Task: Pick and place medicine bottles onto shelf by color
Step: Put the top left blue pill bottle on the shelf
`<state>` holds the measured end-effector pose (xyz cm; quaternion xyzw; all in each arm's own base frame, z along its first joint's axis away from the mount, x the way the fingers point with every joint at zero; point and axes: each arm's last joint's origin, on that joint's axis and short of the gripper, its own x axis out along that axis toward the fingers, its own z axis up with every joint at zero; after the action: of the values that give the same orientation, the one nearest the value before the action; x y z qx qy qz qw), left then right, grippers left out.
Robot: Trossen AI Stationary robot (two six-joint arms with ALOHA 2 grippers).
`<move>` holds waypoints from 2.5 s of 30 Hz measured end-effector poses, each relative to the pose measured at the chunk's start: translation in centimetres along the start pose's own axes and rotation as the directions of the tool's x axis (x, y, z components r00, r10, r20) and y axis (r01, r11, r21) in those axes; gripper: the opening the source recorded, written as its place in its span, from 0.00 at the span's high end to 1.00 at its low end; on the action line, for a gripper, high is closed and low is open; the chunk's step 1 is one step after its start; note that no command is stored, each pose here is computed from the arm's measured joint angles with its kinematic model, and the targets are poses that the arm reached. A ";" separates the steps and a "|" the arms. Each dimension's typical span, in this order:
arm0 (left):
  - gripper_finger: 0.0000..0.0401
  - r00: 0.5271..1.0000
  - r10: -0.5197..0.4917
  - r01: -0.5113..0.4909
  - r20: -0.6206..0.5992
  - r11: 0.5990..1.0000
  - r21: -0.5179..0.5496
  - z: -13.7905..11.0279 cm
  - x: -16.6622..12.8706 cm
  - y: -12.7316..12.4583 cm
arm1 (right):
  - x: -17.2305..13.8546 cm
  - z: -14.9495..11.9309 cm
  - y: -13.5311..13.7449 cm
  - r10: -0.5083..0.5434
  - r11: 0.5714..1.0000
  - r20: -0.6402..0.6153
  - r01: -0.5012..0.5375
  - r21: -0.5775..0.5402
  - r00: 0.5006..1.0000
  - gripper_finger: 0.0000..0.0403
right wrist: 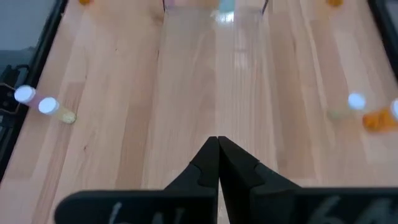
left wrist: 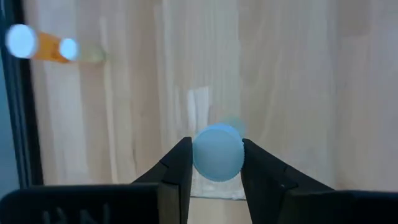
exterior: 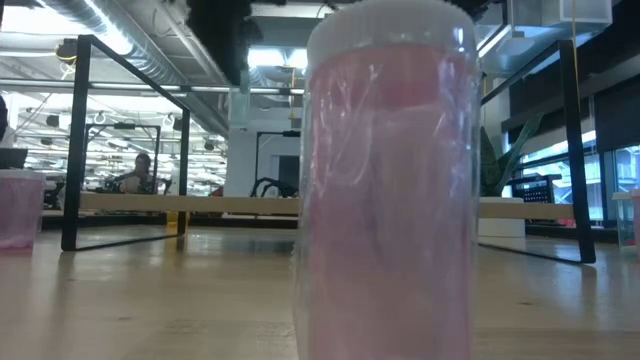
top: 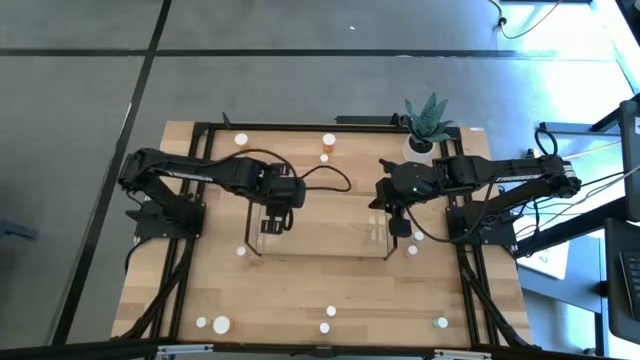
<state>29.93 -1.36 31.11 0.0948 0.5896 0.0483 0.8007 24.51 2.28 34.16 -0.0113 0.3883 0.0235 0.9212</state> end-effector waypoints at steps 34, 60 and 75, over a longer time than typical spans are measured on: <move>0.75 0.997 0.011 -0.019 -0.074 0.993 -0.117 -3.0 7.5 1.5 | 0.2 1.0 -0.3 -0.102 0.991 0.112 0.110 -0.073 0.988 0.98; 0.75 0.992 0.043 -0.075 -0.119 0.958 -0.278 -3.6 7.7 3.2 | 0.2 1.0 -0.3 -0.102 0.991 0.112 0.110 -0.072 0.989 0.98; 0.75 0.988 0.035 -0.076 -0.147 0.956 -0.283 -3.4 8.6 3.1 | 0.2 1.0 -0.3 -0.102 0.991 0.113 0.110 -0.072 0.988 0.98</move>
<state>29.34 3.61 22.76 -0.0096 0.6285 0.1623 0.7607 25.39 2.06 34.73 -0.0667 0.3350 -0.0099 0.9398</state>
